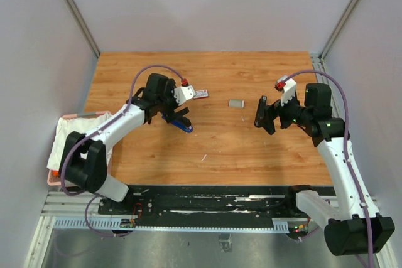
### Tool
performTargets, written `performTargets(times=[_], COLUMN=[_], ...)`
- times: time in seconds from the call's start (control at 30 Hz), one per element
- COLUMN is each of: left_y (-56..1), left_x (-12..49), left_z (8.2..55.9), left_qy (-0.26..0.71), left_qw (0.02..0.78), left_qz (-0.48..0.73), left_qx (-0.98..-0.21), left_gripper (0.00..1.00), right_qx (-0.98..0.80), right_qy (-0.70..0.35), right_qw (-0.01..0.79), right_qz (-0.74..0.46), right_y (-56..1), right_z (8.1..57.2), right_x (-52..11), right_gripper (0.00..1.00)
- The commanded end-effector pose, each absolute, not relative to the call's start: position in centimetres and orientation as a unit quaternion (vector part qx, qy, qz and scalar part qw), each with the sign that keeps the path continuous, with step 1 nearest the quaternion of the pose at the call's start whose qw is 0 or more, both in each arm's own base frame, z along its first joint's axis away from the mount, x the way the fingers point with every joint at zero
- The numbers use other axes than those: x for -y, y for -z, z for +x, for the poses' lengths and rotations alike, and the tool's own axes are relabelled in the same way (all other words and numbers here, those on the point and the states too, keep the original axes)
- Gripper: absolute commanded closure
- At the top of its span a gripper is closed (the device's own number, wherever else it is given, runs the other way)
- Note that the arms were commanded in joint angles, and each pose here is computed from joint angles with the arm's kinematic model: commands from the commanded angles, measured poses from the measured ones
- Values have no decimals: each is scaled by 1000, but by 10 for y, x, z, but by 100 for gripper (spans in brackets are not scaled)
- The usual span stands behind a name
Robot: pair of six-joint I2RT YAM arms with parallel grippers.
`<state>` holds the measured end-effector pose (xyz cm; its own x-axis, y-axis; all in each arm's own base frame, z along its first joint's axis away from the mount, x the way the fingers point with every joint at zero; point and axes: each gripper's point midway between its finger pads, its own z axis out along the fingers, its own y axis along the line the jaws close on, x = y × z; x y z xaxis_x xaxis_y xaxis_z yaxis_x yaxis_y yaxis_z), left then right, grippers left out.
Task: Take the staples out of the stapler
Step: Pick up the stapler from the center of the board.
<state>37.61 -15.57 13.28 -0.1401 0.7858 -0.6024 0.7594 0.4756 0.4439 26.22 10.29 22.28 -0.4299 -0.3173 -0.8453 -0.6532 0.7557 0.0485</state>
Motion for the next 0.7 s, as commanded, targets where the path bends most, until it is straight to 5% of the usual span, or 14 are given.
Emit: performTargets(times=[0.0,0.17,0.33,0.67], left_y=[-124,-107,-86,-69], left_x=[170,179,180,180], left_z=[369,350,343,349], left_qy=[33,91,123,109], left_qw=[384,298,246,265], left_qz=[578,647,667,659], left_qx=[-720,-696,-692,-696], left_gripper=[1,19,1,5], right_qx=[-820,-820,-819,-819], right_qy=[-183,-178,-181,-183], right_qw=[448,449,448,447], right_qz=[-307,-308,-309,-310], right_y=[-222,-220,-220,-219], right_z=[263,263,262,261], right_x=[-105,-103,-104,-105], right_gripper=[1,1,1,1])
